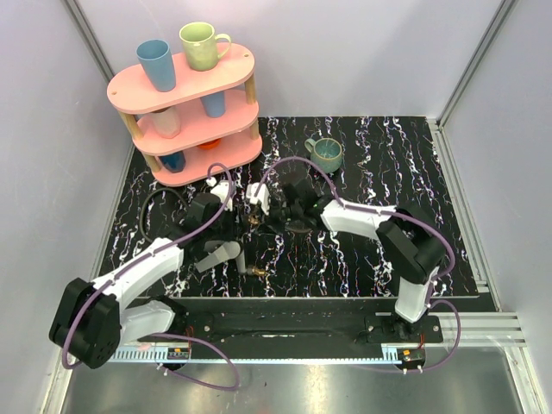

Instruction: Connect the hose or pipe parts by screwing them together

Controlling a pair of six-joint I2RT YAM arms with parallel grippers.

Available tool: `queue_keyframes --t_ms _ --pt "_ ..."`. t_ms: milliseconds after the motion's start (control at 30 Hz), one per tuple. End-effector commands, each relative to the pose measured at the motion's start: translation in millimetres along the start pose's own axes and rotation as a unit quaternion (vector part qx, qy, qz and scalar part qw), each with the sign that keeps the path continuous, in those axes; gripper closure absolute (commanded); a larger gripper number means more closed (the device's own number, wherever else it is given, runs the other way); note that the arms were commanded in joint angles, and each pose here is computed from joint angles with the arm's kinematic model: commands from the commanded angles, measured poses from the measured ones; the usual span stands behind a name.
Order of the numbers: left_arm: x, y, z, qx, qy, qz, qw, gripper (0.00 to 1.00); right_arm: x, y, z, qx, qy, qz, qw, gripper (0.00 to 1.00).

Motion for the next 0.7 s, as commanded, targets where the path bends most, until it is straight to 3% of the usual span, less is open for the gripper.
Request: queue_keyframes --t_ms 0,133,233,367,433,467,500,533,667 --pt "49 -30 21 -0.073 -0.172 -0.051 0.981 1.0 18 -16 -3 0.103 -0.065 -0.169 0.978 1.0" --pt "55 -22 26 -0.023 -0.23 -0.062 0.971 1.0 11 -13 -9 0.178 -0.089 -0.248 0.948 1.0" --pt "54 -19 29 -0.007 -0.252 -0.06 0.966 1.0 10 -14 -9 0.157 -0.102 -0.279 0.942 0.99" --pt "54 -20 28 -0.011 -0.224 -0.068 0.972 1.0 14 -18 2 0.09 -0.106 -0.263 0.955 0.7" --pt "53 -23 28 -0.023 -0.191 -0.071 0.979 1.0 8 -19 10 0.041 -0.107 -0.239 0.964 0.65" --pt "52 -23 28 -0.026 -0.18 -0.072 0.981 1.0 17 -19 21 0.018 -0.118 -0.217 0.969 0.51" --pt "56 -26 29 -0.031 -0.172 -0.069 0.982 1.0 15 -22 26 -0.008 -0.117 -0.178 0.977 0.45" --pt "46 -24 26 -0.031 -0.131 -0.067 0.989 1.0 6 -23 31 -0.047 -0.105 -0.17 0.979 0.43" --pt "40 -26 27 -0.044 -0.065 -0.06 0.995 1.0 18 -21 64 -0.112 -0.122 -0.07 0.984 0.34"
Point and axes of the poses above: each gripper's point midway between its finger pads, its own z axis back along the fingers, its own y axis along the line the jaws close on, x = y × z, the point moved 9 cm from there along z, back along the fingers, and after that the axes turned 6 degrees about -z, right-handed, at the moved point
